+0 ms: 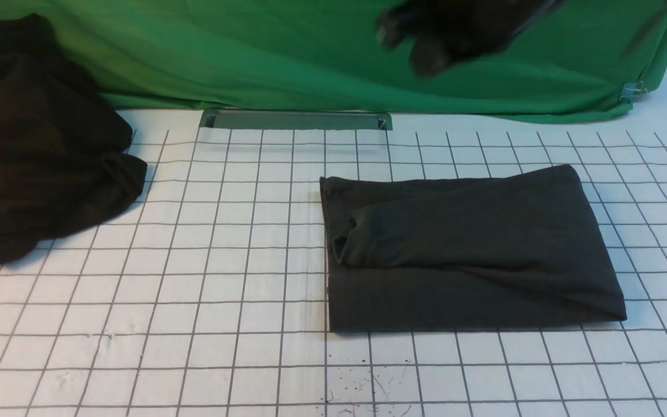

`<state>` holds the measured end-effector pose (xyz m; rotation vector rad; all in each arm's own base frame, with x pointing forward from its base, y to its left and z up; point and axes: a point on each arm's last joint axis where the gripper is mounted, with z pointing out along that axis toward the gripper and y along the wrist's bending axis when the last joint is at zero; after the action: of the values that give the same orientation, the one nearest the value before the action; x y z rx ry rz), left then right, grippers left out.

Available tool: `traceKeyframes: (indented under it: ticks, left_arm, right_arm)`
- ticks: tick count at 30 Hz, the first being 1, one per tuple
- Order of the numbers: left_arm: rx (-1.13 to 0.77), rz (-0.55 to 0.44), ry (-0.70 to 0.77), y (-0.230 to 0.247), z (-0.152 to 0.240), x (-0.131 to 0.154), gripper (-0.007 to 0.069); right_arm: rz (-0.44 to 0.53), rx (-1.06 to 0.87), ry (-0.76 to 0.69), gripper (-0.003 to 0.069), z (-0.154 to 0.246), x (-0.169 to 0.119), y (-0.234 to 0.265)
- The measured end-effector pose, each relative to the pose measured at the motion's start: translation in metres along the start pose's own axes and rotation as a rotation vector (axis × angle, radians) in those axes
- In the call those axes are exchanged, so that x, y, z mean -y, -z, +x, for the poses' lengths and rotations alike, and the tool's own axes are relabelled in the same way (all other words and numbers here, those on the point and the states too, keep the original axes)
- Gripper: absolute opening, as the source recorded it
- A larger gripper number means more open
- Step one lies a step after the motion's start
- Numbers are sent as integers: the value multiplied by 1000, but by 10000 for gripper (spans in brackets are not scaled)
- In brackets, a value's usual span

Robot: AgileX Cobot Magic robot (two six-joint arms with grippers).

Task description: Fold a long-sleeved shirt over a white checkered tablecloth.

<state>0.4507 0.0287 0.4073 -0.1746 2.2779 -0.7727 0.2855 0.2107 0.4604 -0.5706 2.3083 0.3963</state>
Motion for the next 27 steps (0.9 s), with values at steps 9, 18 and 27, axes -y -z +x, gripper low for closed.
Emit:
traceKeyframes:
  ticks: [9, 18, 27]
  left_arm:
    - [-1, -13, -6, 3, 1, 1, 3]
    - [-1, -12, -6, 3, 1, 1, 3]
    - [-1, -12, -4, 3, 1, 1, 3]
  right_arm:
    - [-33, 269, 151, 18, 67, -7, 170]
    - [154, 373, 115, 17, 152, 30, 151]
    - [182, 507, 65, 6, 183, 45, 170]
